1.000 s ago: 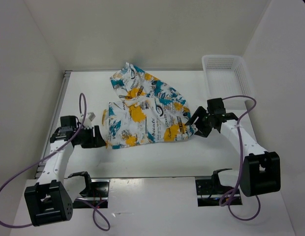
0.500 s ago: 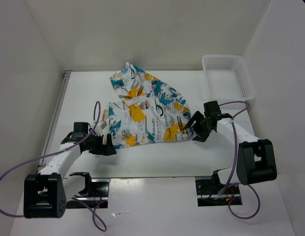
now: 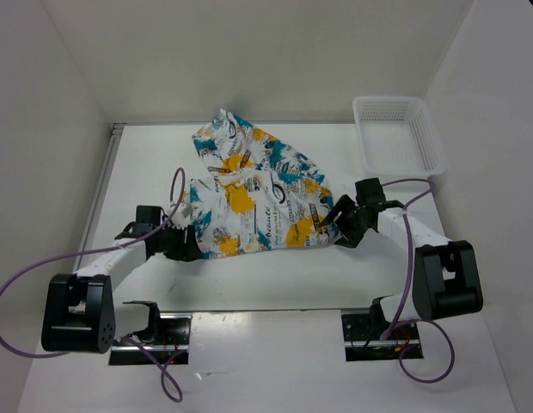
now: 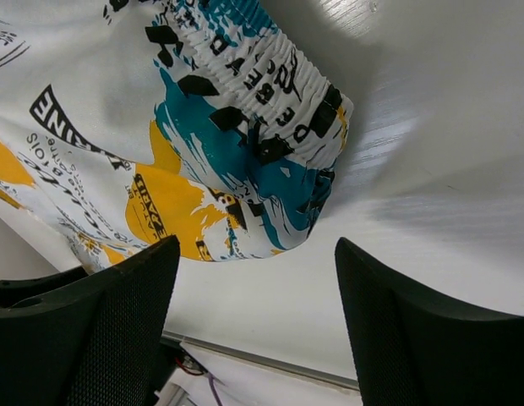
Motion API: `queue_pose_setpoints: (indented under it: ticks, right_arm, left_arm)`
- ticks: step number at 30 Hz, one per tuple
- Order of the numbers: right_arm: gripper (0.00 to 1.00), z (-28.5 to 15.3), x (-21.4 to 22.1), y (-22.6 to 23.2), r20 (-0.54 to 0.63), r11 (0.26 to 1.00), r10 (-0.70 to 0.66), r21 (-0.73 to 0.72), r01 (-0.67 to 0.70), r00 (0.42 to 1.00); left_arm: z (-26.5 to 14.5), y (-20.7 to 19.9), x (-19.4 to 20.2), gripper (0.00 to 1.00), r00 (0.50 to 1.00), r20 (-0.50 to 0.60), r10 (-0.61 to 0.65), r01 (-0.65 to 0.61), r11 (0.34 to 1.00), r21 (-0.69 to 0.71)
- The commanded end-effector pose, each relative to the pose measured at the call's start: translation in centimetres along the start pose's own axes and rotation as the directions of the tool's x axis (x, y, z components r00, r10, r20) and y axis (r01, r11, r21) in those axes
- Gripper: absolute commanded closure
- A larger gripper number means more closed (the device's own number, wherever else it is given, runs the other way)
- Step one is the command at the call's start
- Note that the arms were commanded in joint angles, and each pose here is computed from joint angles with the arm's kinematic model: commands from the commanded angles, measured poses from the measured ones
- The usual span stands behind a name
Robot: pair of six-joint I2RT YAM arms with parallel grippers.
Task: Fold and stack the shorts
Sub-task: Flatten the shorts out
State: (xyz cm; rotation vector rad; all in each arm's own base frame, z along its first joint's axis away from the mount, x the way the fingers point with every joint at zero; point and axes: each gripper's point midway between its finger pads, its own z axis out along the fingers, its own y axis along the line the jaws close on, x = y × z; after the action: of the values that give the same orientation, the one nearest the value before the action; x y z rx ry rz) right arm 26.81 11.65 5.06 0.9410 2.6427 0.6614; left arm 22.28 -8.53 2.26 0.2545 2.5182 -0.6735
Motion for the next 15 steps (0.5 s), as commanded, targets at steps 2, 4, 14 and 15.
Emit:
queue_pose_setpoints:
  ticks: [2,4,14,15]
  right_arm:
    - [0.21,0.7,0.1,0.2,0.0,1.0,0.007,-0.013,-0.007,1.0]
    - [0.22,0.8,-0.1,0.2,-0.002,1.0,0.014,-0.02,-0.014,1.0]
    - [0.41,1.8,-2.3,0.2,0.076,1.0,0.009,0.018,-0.011,0.997]
    - [0.42,2.2,-2.3,0.0,0.074,1.0,0.01,0.02,-0.011,0.997]
  left_arm:
    - [1.0,-0.6,-1.1,0.46,0.999,-0.002,0.051,-0.051,0.998,0.028]
    - [1.4,-0.7,-1.2,0.62,0.998,-0.016,0.055,-0.054,0.998,0.036]
    - [-1.3,0.9,-4.9,1.0,0.999,0.004,0.039,-0.038,0.994,-0.098]
    - [-1.3,0.9,-4.9,1.0,0.999,0.005,0.039,-0.038,0.994,-0.098]
